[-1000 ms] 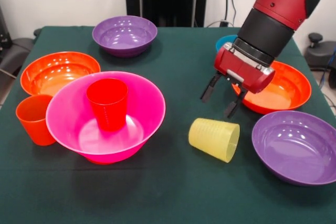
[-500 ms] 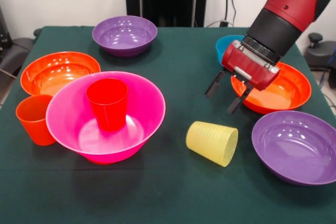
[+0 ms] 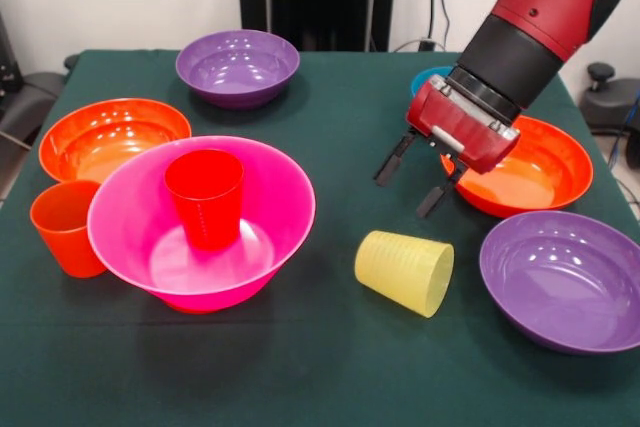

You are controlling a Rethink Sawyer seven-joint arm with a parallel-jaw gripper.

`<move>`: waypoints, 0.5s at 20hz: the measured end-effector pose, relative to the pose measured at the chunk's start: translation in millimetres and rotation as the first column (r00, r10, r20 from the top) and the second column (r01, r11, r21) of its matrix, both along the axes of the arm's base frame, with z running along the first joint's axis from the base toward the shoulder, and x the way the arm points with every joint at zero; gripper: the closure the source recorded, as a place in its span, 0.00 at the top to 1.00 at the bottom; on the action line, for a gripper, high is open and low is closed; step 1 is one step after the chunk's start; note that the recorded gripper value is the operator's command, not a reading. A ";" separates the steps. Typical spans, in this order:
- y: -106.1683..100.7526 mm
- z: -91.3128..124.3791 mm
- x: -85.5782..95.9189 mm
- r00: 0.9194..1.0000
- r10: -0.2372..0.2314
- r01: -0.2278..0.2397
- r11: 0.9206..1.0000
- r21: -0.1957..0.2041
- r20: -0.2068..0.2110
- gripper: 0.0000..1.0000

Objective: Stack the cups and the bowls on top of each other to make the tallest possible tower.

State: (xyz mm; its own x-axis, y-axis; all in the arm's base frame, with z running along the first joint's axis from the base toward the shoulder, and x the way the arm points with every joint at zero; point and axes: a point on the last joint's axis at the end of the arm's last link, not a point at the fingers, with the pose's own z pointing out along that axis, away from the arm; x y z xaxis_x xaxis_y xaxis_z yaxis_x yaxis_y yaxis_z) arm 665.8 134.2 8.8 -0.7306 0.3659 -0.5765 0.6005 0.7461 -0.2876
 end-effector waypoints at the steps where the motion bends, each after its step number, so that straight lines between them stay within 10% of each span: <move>1: -0.9 2.0 2.8 1.000 0.003 -0.003 1.000 -0.006 0.005 1.00; 10: -3.4 50.1 62.8 0.999 -0.009 0.008 1.000 0.018 0.051 1.00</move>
State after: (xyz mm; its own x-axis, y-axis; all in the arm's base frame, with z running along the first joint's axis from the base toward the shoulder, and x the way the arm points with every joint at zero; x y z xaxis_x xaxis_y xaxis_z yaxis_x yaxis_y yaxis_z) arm 728.7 130.9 58.9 -0.6972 0.3829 -0.6061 0.6206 0.7456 -0.2429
